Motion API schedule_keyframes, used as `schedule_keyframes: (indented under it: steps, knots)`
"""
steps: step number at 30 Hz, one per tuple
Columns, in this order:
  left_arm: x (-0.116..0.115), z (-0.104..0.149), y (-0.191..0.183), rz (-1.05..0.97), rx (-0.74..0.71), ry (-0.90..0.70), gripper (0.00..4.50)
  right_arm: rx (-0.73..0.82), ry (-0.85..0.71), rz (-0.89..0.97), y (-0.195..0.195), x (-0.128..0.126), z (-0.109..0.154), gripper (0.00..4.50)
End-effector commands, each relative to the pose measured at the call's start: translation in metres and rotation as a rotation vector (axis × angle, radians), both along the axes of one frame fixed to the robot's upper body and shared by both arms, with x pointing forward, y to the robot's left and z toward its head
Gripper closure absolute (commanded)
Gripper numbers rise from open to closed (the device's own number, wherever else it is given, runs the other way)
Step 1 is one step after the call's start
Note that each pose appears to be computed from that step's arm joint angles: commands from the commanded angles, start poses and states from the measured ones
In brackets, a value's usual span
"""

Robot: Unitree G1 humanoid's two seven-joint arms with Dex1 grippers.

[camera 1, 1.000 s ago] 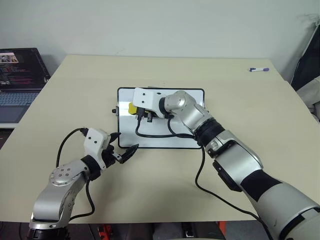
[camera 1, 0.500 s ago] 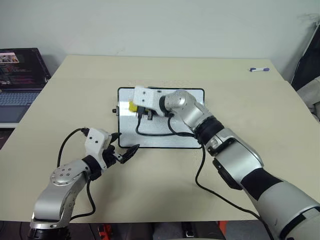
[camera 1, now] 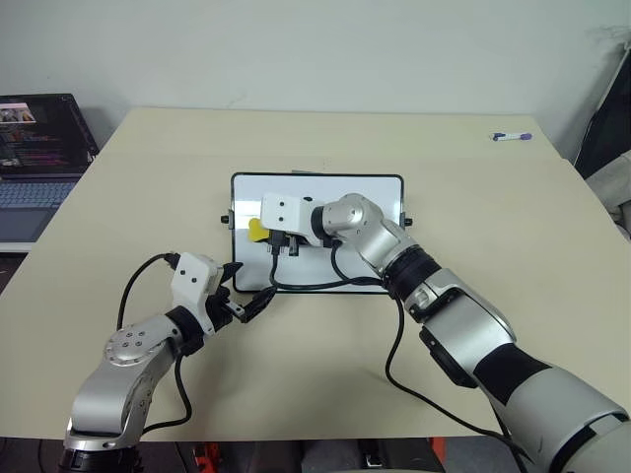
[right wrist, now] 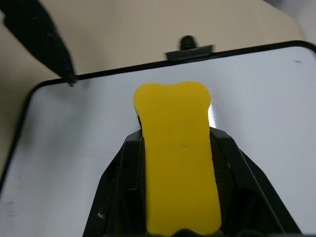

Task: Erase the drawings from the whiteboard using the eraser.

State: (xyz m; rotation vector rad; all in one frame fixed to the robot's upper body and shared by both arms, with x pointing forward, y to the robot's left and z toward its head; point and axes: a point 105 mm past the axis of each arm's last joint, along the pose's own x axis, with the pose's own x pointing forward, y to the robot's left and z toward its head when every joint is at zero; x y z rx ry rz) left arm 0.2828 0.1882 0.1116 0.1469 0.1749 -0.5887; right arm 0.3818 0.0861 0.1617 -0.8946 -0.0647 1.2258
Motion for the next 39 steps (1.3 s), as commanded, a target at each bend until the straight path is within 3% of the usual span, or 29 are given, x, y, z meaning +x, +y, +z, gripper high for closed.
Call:
schedule_keyframes:
  steps: [1, 5, 8, 14, 20, 25, 28, 39]
  knots:
    - [0.002, 0.015, -0.009, -0.068, 0.021, -0.058, 0.0, 0.193, -0.015, -0.033, -0.022, -0.004, 0.03, 3.19]
    - [0.003, 0.024, -0.023, -0.155, 0.036, -0.086, 0.0, 0.393, -0.004, -0.117, -0.063, -0.017, 0.055, 3.19]
    - [0.008, 0.034, -0.04, -0.237, 0.09, -0.129, 0.0, 0.531, 0.0, -0.297, -0.125, -0.028, 0.069, 3.19]
    - [0.015, 0.057, -0.086, -0.432, 0.141, -0.197, 0.0, 0.604, 0.062, -0.627, -0.219, -0.078, 0.055, 3.19]
    - [0.017, 0.063, -0.131, -0.663, 0.198, -0.222, 0.0, 0.668, 0.159, -0.908, -0.251, -0.103, 0.017, 3.19]
    - [0.012, 0.062, -0.167, -0.862, 0.197, -0.202, 0.0, 0.628, 0.249, -1.156, -0.264, -0.106, -0.033, 3.19]
    - [0.01, 0.059, -0.186, -0.955, 0.206, -0.186, 0.0, 0.642, 0.237, -1.288, -0.275, -0.099, -0.05, 3.19]
    - [0.007, 0.053, -0.211, -1.078, 0.257, -0.211, 0.0, 0.749, 0.209, -1.402, -0.279, -0.064, -0.061, 3.19]
